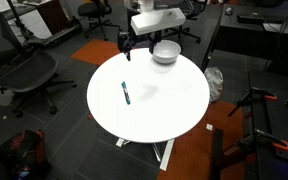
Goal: Take the marker out of the grey bowl
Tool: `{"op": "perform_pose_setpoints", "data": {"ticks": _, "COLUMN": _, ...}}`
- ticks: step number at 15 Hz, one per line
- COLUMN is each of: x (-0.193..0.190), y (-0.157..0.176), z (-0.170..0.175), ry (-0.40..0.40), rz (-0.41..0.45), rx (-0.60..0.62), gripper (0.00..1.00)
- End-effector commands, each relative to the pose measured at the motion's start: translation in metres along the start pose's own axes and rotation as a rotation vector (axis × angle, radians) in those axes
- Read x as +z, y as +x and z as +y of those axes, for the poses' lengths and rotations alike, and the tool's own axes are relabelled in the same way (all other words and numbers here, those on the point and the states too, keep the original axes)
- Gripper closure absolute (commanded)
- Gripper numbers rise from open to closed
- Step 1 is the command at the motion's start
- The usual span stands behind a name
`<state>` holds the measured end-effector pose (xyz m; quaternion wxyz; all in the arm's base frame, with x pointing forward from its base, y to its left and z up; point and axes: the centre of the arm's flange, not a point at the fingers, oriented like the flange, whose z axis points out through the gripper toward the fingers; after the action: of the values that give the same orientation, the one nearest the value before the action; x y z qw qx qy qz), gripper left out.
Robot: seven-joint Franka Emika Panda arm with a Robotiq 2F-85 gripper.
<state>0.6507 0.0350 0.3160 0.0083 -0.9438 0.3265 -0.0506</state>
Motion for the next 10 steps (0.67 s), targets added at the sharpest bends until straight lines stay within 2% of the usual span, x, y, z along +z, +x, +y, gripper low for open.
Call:
{"op": "perform_pose_setpoints", "data": {"ticks": 1, "x": -0.03, "y": -0.032, "z": 0.043, "ry": 0.022, "rz": 0.004, "rx": -0.052, "gripper": 0.0}}
{"op": "perform_pose_setpoints", "data": {"ticks": 10, "x": -0.06, "y": -0.044, "z": 0.125, "ry": 0.021, "rz": -0.007, "rx": -0.138, "gripper": 0.0}}
